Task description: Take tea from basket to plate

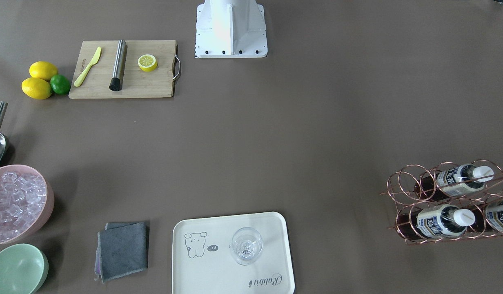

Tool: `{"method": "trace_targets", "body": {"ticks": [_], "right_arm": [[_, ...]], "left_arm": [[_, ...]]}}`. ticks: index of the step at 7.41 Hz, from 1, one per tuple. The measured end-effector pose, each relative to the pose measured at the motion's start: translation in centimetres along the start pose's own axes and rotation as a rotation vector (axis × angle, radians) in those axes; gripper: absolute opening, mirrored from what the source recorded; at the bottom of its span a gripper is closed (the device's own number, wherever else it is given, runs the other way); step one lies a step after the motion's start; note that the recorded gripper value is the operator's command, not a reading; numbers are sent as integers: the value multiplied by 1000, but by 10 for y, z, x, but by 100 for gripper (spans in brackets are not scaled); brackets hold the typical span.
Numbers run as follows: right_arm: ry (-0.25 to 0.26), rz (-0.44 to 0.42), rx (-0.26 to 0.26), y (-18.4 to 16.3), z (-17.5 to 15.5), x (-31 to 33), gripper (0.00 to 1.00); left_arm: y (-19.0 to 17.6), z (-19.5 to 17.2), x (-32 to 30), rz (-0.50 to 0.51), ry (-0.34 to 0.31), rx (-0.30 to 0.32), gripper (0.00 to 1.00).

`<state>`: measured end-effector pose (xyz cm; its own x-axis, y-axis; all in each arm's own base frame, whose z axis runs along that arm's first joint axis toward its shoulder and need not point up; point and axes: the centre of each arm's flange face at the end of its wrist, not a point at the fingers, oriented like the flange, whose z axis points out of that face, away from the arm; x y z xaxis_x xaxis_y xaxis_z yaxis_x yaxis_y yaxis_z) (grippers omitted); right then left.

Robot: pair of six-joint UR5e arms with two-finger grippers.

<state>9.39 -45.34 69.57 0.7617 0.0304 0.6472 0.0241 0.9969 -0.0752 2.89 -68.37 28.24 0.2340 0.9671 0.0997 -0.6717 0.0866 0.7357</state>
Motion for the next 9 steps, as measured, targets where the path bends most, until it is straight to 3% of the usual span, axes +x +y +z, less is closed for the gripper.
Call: {"method": "trace_targets", "body": {"ticks": [2,5,7,9], "right_arm": [[-7,-15,26,-3,-12,-7,100],[-13,-18,31,0,-15,-9,100],[-65,-28,43,-1,-18,-18,100],[-117,-60,54,-13,-25,-48,100]], "left_arm": [[-9,-29,32,17,-32,16,0],[-25,-60,87,-88,-69,56,0],[-56,-48,130,-146,-32,92,0],[-111,-34,162,-141,19,135,0]]}}
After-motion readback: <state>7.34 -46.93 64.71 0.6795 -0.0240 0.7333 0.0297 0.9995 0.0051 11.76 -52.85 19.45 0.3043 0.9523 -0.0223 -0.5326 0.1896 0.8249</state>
